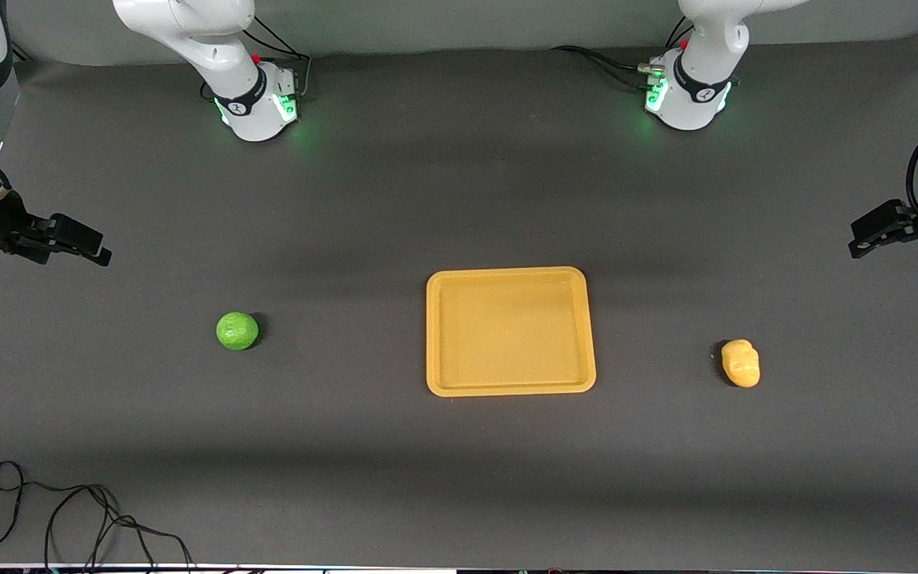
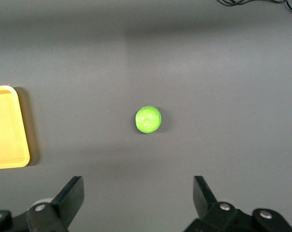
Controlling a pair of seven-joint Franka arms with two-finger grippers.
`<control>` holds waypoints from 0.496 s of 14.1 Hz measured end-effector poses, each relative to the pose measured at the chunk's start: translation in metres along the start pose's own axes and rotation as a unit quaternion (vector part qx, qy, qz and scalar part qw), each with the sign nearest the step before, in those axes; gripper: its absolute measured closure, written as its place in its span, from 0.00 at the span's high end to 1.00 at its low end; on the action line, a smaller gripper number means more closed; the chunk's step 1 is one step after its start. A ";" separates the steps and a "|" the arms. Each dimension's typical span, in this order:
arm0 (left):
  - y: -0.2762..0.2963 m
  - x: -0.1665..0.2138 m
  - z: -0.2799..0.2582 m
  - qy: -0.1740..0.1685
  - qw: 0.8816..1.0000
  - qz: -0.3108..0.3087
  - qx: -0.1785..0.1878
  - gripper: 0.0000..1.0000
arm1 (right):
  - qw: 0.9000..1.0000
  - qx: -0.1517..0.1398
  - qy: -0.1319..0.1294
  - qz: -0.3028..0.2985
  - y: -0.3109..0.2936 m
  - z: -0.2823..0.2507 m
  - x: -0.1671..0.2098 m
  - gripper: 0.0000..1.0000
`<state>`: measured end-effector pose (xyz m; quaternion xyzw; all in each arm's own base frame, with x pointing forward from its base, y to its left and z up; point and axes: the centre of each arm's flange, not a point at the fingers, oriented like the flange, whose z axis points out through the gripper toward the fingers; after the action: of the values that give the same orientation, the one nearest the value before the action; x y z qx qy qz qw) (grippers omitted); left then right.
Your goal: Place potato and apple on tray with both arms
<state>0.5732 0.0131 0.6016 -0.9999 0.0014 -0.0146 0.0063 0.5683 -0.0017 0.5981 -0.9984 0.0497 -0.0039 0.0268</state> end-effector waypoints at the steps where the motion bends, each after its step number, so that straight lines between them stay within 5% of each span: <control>1: -0.001 0.003 0.010 -0.009 1.000 0.000 0.000 1.00 | 1.000 0.000 -0.001 0.000 0.000 0.001 0.000 1.00; 4: -0.005 0.024 0.066 -0.034 0.999 0.000 -0.004 1.00 | 1.000 0.000 -0.004 -0.003 -0.003 0.005 0.001 1.00; 7: -0.005 0.045 0.146 -0.022 1.000 0.001 -0.010 1.00 | 1.000 -0.001 -0.010 -0.005 -0.006 0.019 0.007 1.00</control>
<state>0.6229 0.0197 0.4566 -1.0000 0.0026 0.0076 -0.0035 0.5765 0.0041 0.5795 -0.9986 0.0447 0.0064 0.0266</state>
